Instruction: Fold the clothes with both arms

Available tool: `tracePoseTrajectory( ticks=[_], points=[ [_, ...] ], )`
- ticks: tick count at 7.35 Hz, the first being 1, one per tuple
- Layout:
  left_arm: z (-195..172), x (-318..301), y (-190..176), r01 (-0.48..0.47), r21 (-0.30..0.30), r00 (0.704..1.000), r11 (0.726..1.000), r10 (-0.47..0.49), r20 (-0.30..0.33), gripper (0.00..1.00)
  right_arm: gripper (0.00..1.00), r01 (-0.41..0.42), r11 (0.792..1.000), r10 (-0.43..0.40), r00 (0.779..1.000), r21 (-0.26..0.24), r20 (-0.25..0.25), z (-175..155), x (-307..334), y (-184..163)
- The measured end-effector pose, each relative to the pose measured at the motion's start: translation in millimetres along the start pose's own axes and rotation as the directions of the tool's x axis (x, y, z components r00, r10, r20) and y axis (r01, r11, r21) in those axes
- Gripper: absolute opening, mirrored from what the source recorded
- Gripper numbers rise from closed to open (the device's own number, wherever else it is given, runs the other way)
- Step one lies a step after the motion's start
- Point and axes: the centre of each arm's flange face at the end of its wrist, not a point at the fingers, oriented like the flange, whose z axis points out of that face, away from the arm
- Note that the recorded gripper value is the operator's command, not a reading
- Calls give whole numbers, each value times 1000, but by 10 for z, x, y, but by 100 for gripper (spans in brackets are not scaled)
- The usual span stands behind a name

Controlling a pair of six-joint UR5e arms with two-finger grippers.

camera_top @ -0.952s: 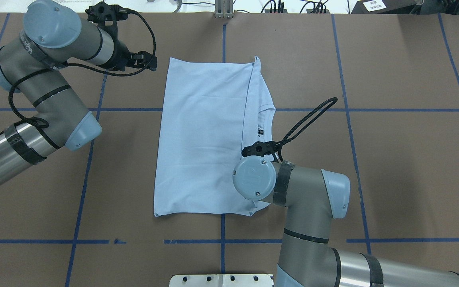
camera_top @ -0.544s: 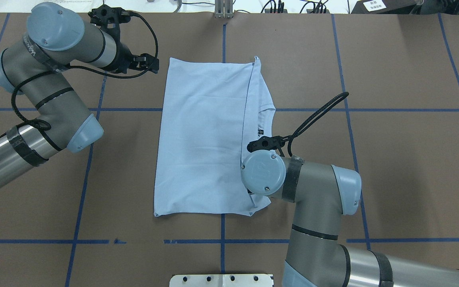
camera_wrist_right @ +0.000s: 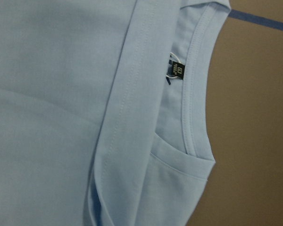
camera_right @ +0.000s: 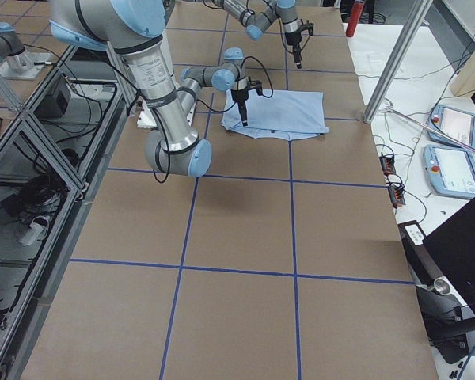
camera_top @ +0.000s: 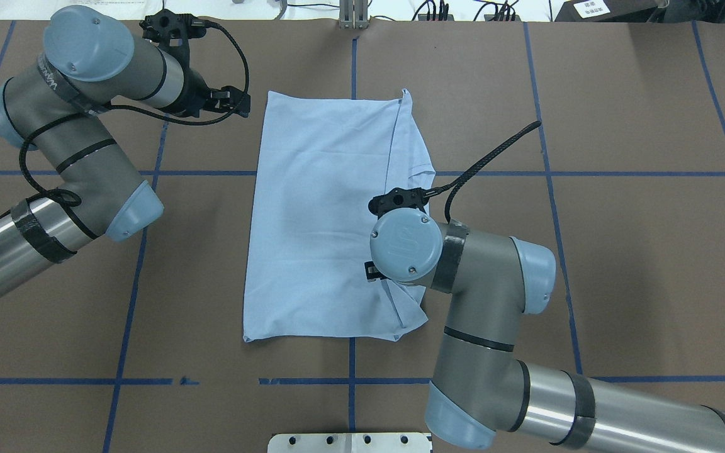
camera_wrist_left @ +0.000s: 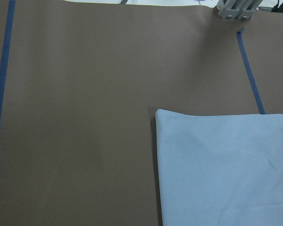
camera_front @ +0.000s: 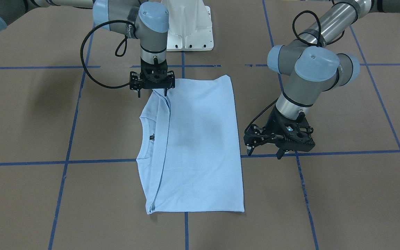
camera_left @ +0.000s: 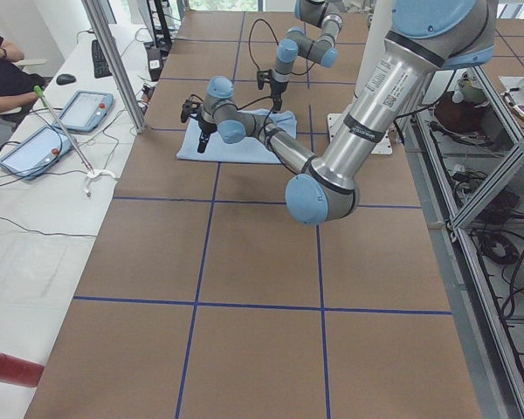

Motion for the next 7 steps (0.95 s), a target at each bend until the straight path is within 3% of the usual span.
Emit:
tracePoseTrajectory(
  ticks=[7],
  points=[
    [1, 2, -1, 1, 0, 1000, 1000, -1, 0, 100, 100, -3, 997, 1, 1000, -77, -26, 295, -117, 14]
  ],
)
